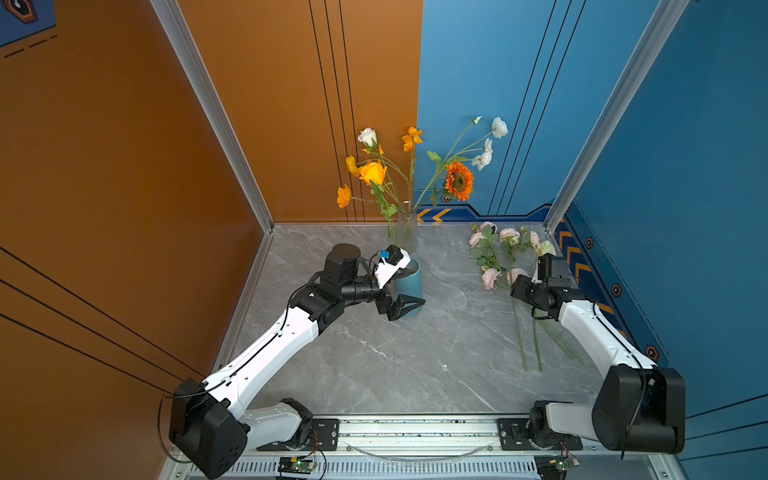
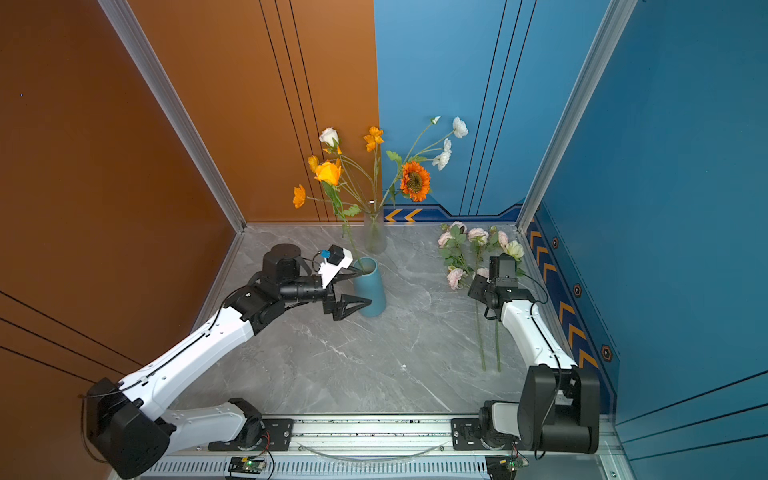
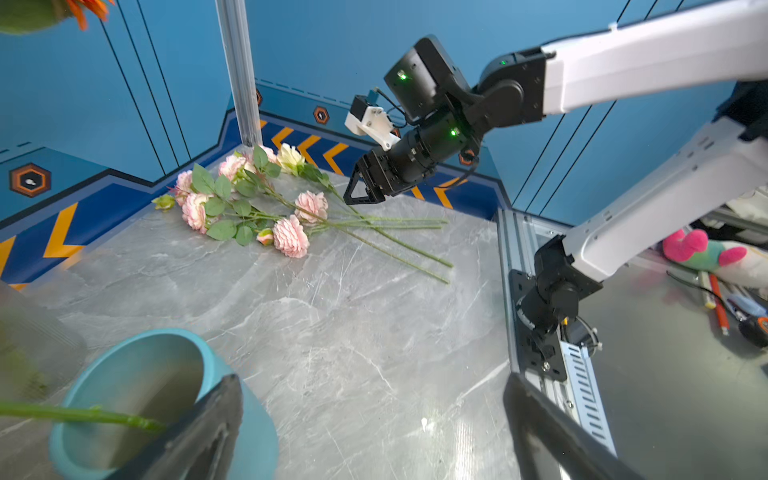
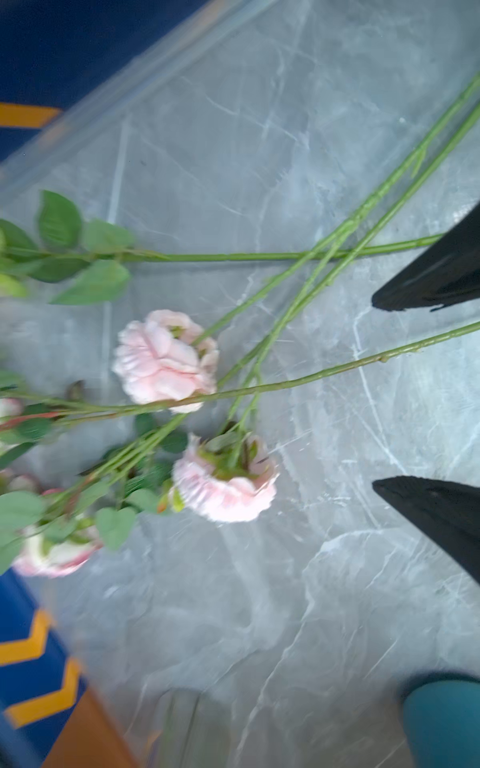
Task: Arrange the flowers into the vase
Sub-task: 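Close the right gripper on a pink rose stem in the pile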
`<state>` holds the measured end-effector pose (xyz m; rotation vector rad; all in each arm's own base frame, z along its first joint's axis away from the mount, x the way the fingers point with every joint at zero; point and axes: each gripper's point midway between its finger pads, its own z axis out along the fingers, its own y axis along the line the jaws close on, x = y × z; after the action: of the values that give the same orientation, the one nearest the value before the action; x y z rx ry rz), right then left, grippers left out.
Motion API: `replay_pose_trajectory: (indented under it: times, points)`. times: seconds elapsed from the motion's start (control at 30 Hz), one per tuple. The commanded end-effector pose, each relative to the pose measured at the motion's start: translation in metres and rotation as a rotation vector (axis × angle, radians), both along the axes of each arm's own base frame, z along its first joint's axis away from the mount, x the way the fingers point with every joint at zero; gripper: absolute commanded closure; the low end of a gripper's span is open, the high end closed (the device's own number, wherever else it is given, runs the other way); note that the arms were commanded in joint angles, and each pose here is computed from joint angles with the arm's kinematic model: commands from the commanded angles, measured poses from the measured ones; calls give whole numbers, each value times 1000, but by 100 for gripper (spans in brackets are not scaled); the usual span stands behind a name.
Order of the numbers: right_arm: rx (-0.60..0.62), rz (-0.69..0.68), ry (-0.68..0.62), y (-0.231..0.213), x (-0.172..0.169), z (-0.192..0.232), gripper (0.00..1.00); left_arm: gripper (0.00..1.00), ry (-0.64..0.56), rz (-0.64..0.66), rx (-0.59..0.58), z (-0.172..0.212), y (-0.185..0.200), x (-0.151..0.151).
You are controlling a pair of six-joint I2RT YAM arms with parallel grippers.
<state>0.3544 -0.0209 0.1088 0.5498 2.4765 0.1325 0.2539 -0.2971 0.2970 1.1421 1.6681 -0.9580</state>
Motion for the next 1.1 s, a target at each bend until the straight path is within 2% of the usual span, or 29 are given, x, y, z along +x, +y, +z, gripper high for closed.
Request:
replay_pose_trajectory:
  times: [0.0,0.23,0.4,0.9,1.07]
  points:
    - [30,48,96,7,-5,-19,39,2,-33,16,136,-20,3,-5]
    - [-38,51,145,-6,11,-47,48,2,-51,4,146,-22,0,-9]
    - [-18,74,165,-2,24,-58,63,2,-53,-3,145,-21,0,-11]
    - [-32,114,206,6,31,-73,82,2,-66,-2,151,-19,3,-11]
    - [-66,144,189,9,32,-63,90,2,-65,-3,148,-19,3,-11]
